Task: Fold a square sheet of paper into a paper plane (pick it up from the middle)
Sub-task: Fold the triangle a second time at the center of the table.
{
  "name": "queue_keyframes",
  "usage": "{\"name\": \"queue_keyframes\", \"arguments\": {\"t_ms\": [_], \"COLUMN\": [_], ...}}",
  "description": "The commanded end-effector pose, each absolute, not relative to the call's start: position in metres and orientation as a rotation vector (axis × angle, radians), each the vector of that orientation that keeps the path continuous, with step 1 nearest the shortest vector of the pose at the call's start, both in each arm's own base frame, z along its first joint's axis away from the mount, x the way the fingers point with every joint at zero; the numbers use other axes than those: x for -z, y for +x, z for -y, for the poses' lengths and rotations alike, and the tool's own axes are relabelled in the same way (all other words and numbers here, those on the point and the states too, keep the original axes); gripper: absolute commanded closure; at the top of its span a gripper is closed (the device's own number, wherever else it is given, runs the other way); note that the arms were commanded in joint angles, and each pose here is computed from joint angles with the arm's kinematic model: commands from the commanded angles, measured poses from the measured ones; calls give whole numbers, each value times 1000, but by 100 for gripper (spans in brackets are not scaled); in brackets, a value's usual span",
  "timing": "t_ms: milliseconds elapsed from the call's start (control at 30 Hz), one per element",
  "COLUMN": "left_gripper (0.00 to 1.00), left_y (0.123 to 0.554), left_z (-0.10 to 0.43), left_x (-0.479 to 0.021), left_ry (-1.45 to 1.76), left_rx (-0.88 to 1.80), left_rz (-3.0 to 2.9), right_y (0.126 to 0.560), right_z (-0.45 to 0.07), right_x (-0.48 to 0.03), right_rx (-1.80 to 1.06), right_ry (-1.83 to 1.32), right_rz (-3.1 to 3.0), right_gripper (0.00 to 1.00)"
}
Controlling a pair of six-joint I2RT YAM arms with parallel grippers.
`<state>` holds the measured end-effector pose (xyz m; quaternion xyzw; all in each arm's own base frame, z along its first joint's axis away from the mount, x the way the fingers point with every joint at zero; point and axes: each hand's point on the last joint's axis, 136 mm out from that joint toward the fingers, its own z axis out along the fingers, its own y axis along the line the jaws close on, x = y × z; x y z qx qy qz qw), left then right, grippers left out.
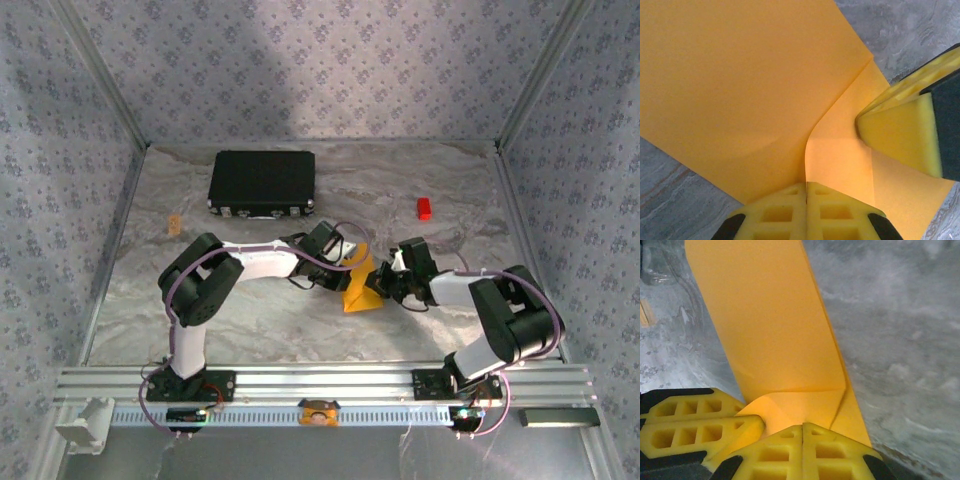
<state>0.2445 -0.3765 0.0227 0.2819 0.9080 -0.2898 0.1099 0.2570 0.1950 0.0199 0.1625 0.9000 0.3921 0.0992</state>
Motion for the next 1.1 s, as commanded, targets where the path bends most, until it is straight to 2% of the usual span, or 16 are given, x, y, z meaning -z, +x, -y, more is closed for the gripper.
{"name": "queue_keyframes", "arguments": {"t_ms": [0,200,333,533,633,700,833,933,1067], "left_gripper": [100,100,100,100,92,79,66,60,62], "left_y": [233,235,234,235,239,244,266,272,266], "left_z": [360,361,360,361,363,364,353,341,337], "left_x": [2,1,1,-3,-14,-26,-55,-70,-86], "left_ry": [850,849,845,843,815,810,678,601,556], "left_rx": [784,783,784,785,806,791,756,762,812], "left_rz": [-2771,-2768,-2772,-2763,-2743,-2716,-2680,-2670,-2659], "right_y": [259,274,266,238,237,242,248,251,252], "right_z": [-189,-203,-206,-183,-182,-187,-186,-189,-194], "right_x": [-29,-41,-22,17,19,15,15,11,9], "right_rx": [-1115,-1191,-1176,-1032,-1029,-1066,-1005,-986,-968], "right_ry": [480,440,464,566,585,600,648,656,639], "right_rz": [-2660,-2628,-2690,-2784,-2775,-2746,-2726,-2695,-2696], "right_gripper": [97,97,98,99,99,99,99,99,99]}}
